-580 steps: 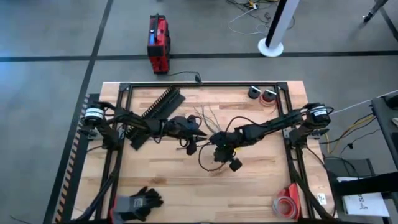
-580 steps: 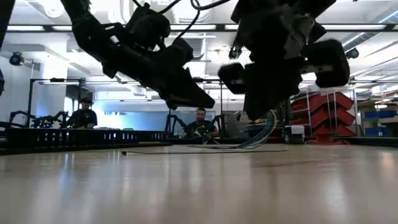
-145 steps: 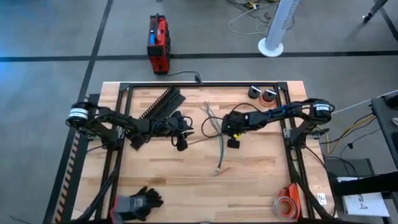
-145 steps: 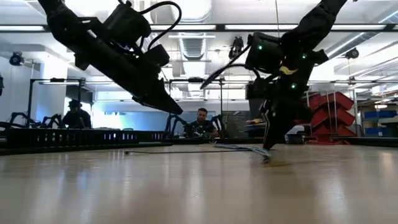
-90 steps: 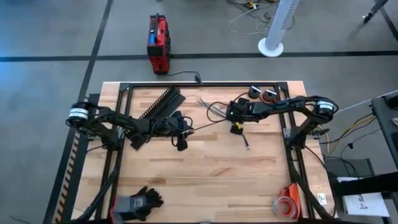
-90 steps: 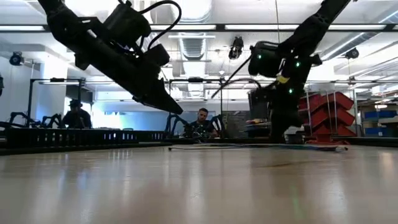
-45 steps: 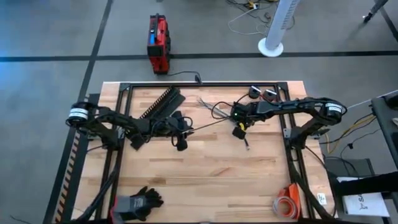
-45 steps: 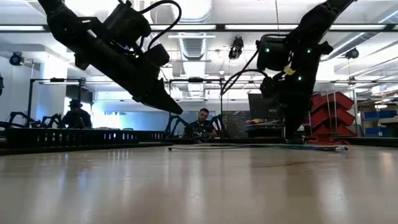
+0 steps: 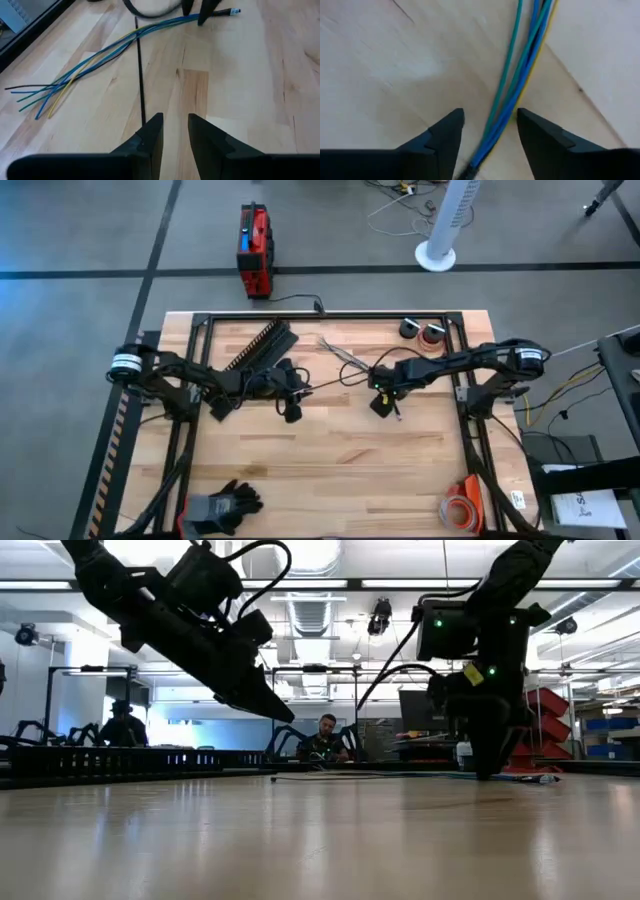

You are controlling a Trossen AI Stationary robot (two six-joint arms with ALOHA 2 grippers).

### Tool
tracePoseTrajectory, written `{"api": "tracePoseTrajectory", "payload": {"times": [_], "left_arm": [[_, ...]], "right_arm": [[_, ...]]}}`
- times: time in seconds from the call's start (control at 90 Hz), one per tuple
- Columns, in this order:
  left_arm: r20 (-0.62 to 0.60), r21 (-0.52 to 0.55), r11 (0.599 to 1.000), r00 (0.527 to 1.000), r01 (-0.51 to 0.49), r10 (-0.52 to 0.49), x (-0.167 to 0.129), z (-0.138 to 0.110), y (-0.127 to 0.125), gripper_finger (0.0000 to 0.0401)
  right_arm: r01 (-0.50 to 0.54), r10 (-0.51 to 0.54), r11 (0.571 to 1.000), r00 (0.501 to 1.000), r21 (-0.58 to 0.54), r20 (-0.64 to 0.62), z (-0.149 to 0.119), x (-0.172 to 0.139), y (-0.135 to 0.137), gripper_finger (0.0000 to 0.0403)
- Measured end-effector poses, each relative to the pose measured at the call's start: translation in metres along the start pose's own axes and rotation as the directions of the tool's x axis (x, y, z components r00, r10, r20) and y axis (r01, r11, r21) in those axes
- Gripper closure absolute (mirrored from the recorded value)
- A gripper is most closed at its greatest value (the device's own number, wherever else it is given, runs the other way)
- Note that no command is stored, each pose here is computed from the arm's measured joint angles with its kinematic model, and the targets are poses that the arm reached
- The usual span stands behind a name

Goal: Ziptie cables
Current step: Wrap the cable wires together using a black zip tie

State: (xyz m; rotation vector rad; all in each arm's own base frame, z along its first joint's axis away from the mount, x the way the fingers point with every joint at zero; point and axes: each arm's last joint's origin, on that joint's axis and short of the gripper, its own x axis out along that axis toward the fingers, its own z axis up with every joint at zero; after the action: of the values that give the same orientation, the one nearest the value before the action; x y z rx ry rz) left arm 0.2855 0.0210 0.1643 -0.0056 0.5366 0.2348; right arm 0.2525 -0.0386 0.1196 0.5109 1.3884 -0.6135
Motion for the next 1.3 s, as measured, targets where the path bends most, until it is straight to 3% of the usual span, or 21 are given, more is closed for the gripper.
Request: {"api": "tracePoseTrajectory", "payload": {"times": [0.144,0.311,0.367,0.556,0.756,0.867,1.056,1.3], "left_arm": [[0.003,-0.001,1.0,1.0,0.0,0.0,0.0,0.0,0.0,0.0326],[0.005,-0.001,1.0,1.0,0.0,0.0,0.0,0.001,0.0,0.0326],[0.005,-0.001,1.0,1.0,0.0,0.0,0.0,0.0,0.0,0.0326],[0.001,0.0,1.0,1.0,0.0,0.0,0.0,0.0,0.0,0.0326],[-0.002,0.0,1.0,1.0,0.0,0.0,0.0,0.0,0.0,0.0326],[-0.003,0.0,1.0,1.0,0.0,0.0,0.0,0.0,0.0,0.0326],[-0.002,0.0,1.0,1.0,0.0,0.0,0.0,0.0,0.0,0.0326],[0.005,-0.001,1.0,1.0,0.0,0.0,0.0,0.0,0.0,0.0326]], "right_arm": [[0.014,-0.014,1.0,0.999,-0.001,-0.031,0.0,0.009,0.001,0.0266],[0.001,-0.001,1.0,1.0,-0.017,-0.013,0.003,0.006,0.003,0.0378],[-0.007,0.007,1.0,1.0,-0.03,0.006,0.005,-0.001,0.004,0.0392],[-0.055,0.059,0.998,0.989,-0.032,0.139,0.023,-0.038,0.01,0.04],[-0.117,0.112,0.993,0.976,0.015,0.188,0.034,-0.057,0.019,0.0402],[-0.106,0.097,0.993,0.983,0.05,0.158,0.032,-0.047,0.024,0.0402],[-0.084,0.084,0.996,0.99,-0.001,0.116,0.028,-0.023,0.042,0.0391],[-0.048,0.049,0.999,0.995,-0.02,0.087,0.033,-0.015,0.044,0.0326]]}}
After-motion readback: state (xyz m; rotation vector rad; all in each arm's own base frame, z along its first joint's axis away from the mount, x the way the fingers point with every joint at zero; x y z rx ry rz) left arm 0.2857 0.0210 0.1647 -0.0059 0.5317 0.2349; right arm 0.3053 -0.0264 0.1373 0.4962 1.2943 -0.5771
